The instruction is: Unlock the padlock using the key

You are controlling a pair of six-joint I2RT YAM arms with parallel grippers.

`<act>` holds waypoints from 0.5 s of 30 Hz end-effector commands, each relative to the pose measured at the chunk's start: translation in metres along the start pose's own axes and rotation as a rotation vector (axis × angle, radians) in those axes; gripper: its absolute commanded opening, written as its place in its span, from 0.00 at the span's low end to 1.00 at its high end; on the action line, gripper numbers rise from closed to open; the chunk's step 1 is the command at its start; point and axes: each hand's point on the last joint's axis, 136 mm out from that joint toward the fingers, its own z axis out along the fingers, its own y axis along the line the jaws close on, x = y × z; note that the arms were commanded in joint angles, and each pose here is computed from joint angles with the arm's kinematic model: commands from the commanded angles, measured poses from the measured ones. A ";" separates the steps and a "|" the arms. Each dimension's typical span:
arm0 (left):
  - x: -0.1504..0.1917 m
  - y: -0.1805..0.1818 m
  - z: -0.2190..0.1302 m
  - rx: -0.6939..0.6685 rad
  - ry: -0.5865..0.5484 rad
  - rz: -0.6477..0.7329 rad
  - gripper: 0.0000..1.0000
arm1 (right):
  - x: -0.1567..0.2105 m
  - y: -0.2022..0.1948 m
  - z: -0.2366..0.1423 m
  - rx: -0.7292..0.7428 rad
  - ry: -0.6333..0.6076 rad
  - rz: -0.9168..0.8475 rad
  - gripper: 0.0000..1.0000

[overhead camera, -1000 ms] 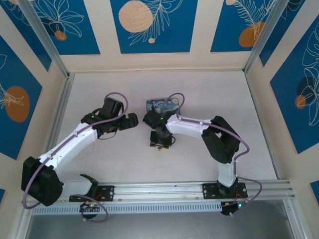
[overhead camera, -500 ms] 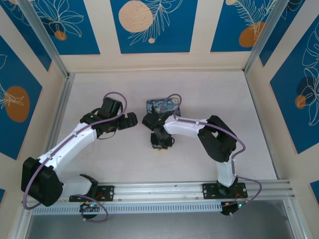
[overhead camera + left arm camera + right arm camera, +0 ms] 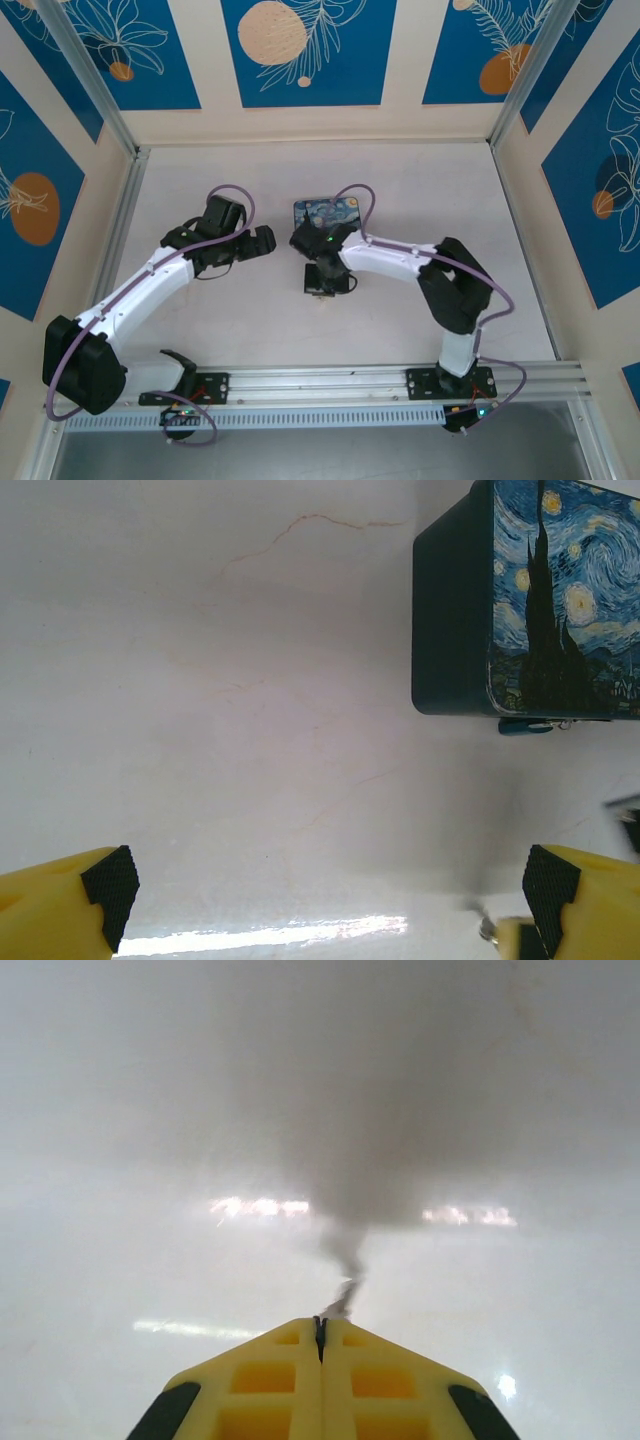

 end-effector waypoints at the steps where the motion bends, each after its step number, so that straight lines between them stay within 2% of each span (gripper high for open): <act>1: -0.003 0.000 -0.005 0.016 -0.009 -0.024 1.00 | 0.007 -0.004 -0.028 -0.056 -0.026 0.044 0.00; 5: -0.002 -0.001 -0.004 0.020 -0.003 -0.023 1.00 | 0.014 -0.025 -0.033 -0.069 -0.032 0.102 0.00; 9: -0.002 -0.001 -0.004 0.021 -0.002 -0.021 1.00 | 0.023 -0.060 -0.022 -0.046 -0.019 0.175 0.00; 10: -0.002 -0.002 -0.003 0.022 0.001 -0.020 1.00 | 0.024 -0.070 -0.017 -0.045 -0.011 0.198 0.13; 12: -0.002 -0.002 -0.002 0.023 0.003 -0.021 1.00 | 0.028 -0.087 -0.010 -0.032 -0.007 0.226 0.48; 13: -0.002 -0.002 -0.002 0.023 0.005 -0.020 1.00 | 0.030 -0.097 -0.009 -0.017 -0.014 0.242 0.58; 15: -0.001 -0.002 -0.001 0.023 0.008 -0.021 1.00 | 0.032 -0.108 -0.011 -0.015 -0.024 0.265 0.60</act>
